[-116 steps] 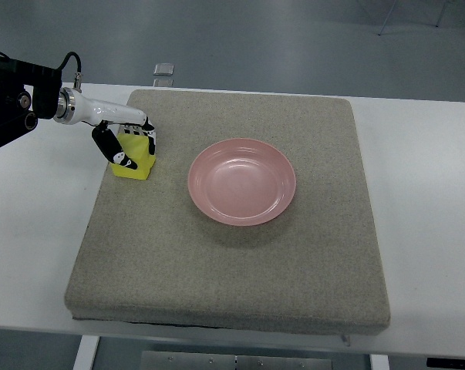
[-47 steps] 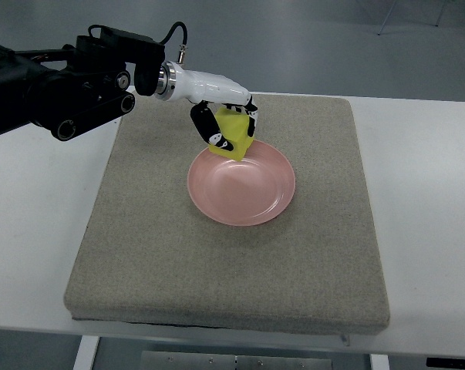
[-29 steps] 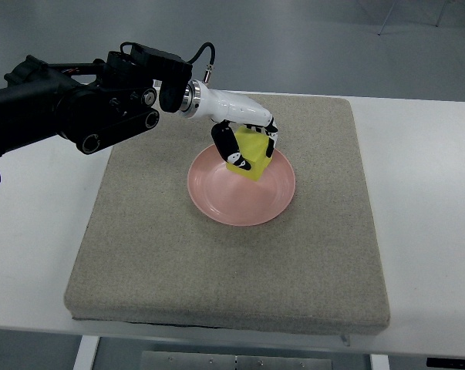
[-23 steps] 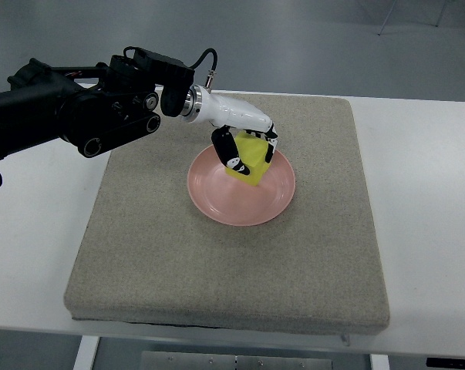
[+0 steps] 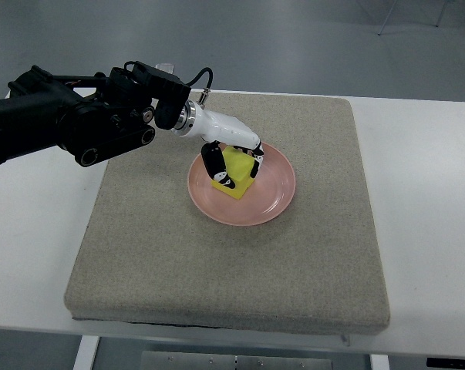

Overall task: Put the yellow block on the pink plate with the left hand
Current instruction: 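Lower the cube onto the plate and open the left hand's fingers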

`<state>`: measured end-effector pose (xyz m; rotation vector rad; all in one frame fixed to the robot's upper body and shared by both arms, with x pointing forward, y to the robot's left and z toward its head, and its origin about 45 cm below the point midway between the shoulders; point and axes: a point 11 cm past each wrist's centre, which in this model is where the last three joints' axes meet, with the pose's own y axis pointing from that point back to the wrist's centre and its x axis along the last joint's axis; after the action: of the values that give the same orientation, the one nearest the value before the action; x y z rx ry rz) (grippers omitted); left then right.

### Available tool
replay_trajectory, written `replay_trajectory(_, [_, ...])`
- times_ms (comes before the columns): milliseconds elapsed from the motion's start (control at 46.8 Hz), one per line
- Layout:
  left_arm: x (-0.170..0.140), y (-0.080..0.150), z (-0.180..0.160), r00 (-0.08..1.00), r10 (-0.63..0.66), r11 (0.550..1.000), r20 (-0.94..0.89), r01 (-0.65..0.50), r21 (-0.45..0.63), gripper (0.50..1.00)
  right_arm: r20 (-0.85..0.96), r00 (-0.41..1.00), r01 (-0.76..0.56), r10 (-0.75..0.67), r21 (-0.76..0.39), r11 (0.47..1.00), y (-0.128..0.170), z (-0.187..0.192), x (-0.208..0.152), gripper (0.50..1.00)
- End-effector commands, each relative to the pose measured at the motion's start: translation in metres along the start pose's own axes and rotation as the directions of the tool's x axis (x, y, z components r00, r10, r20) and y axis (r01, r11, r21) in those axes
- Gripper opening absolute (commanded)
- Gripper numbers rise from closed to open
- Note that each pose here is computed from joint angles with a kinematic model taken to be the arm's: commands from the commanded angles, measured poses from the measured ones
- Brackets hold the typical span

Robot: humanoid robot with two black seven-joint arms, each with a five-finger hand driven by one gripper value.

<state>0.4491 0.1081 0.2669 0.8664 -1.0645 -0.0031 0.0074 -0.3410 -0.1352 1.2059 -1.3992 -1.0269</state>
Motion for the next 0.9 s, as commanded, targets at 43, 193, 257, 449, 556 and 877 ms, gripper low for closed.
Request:
replay_trajectory(43, [-0.0001,-0.0001,0.0,1.0,0.002,1.0,-0.002,-0.002,-0.002,0.5,0.0,1.0,0.0,0.0,0.0,1.0,0.0,0.0,0.0,0.924])
replay_trajectory(193, [-0.0035,-0.0014,0.0006,1.0,-0.002,1.0,-0.005,0.002,-0.007,0.5,0.0,1.0,0.0,0.0,0.0,1.0,0.0,0.0,0.0,0.924])
replay_trajectory(257, [-0.0036,-0.0015,0.0012,1.0,-0.002,1.0,-0.006,0.002,-0.009,0.5,0.0,1.0,0.0,0.0,0.0,1.0,0.0,0.0,0.0,0.924])
replay_trajectory(449, [-0.0014,-0.0014,0.0032,1.0,0.012,1.0,-0.024,-0.013,-0.019,0.835,0.0,1.0,0.0,0.0,0.0,1.0,0.0,0.0,0.0,0.924])
replay_trajectory(556, [0.0008,0.0003,0.0029,0.999,0.02,1.0,-0.027,-0.021,-0.022,0.936,0.0,1.0,0.0,0.0,0.0,1.0,0.0,0.0,0.0,0.924])
replay_trajectory(877, [0.0047,0.0064,0.0098,0.999,0.028,0.997,-0.028,-0.03,-0.067,0.988,0.0,1.0,0.0,0.0,0.0,1.0,0.0,0.0,0.0,0.924])
